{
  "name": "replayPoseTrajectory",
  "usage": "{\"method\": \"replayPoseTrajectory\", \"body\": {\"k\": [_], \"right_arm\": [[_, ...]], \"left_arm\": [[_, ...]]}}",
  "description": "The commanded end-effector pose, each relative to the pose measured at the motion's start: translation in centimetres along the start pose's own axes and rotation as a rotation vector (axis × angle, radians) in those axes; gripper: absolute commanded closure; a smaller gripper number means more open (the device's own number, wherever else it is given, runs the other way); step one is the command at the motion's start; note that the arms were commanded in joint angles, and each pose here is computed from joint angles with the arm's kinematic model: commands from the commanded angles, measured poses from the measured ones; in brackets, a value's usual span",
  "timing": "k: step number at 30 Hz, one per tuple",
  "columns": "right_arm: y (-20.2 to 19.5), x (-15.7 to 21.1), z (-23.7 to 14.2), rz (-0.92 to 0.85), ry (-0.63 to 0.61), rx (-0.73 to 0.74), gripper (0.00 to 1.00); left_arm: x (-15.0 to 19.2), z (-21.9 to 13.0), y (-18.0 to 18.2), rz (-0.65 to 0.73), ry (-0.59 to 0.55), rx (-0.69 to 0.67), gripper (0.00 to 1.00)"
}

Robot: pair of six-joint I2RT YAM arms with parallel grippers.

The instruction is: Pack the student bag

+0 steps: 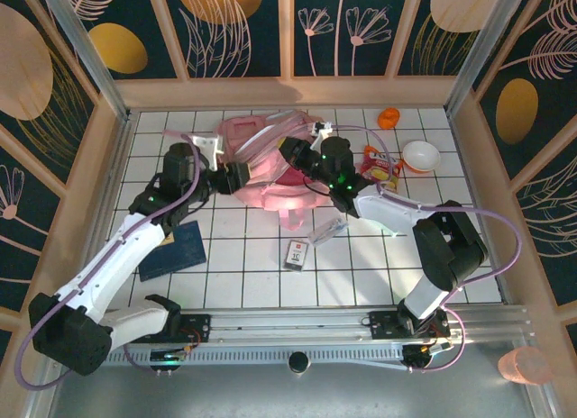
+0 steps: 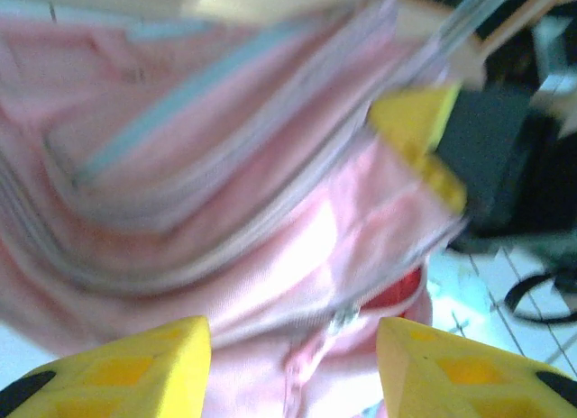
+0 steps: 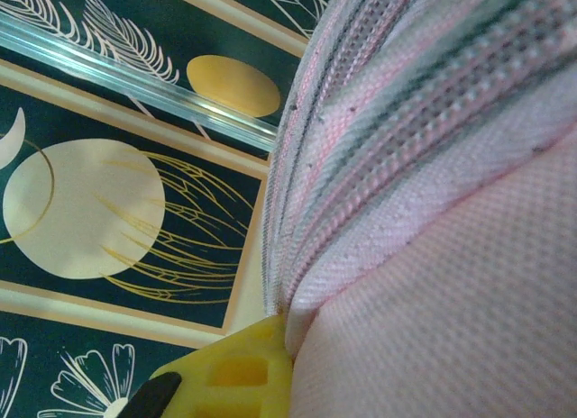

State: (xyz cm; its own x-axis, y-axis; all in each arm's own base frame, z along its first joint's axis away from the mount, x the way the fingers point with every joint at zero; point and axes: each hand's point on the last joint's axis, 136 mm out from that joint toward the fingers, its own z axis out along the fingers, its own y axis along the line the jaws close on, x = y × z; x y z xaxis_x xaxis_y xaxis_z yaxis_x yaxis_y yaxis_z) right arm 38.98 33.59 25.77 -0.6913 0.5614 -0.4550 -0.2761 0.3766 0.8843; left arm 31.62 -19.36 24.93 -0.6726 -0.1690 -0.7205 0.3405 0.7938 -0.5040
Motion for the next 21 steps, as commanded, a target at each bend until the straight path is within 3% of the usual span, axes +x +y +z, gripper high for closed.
{"method": "replayPoseTrajectory", "body": {"k": [1,8,21], "right_arm": [[5.6,-3.5,-0.7,-0.053,-0.134,-0.14,1.0],[6.7,-2.9,-0.3,-0.08,-0.11,-0.167,1.0],[7.7,-2.4,-0.2,-0.099,-0.09,-0.192,1.0]], "left_arm": [[3.8,0.0,-1.1,-0.064,0.12,0.074,0.49],[5.4,2.1,-2.2,0.003,0.175,0.096,0.5],[3.5,5.0,-0.6,0.154,0.126,-0.007,0.51]]}}
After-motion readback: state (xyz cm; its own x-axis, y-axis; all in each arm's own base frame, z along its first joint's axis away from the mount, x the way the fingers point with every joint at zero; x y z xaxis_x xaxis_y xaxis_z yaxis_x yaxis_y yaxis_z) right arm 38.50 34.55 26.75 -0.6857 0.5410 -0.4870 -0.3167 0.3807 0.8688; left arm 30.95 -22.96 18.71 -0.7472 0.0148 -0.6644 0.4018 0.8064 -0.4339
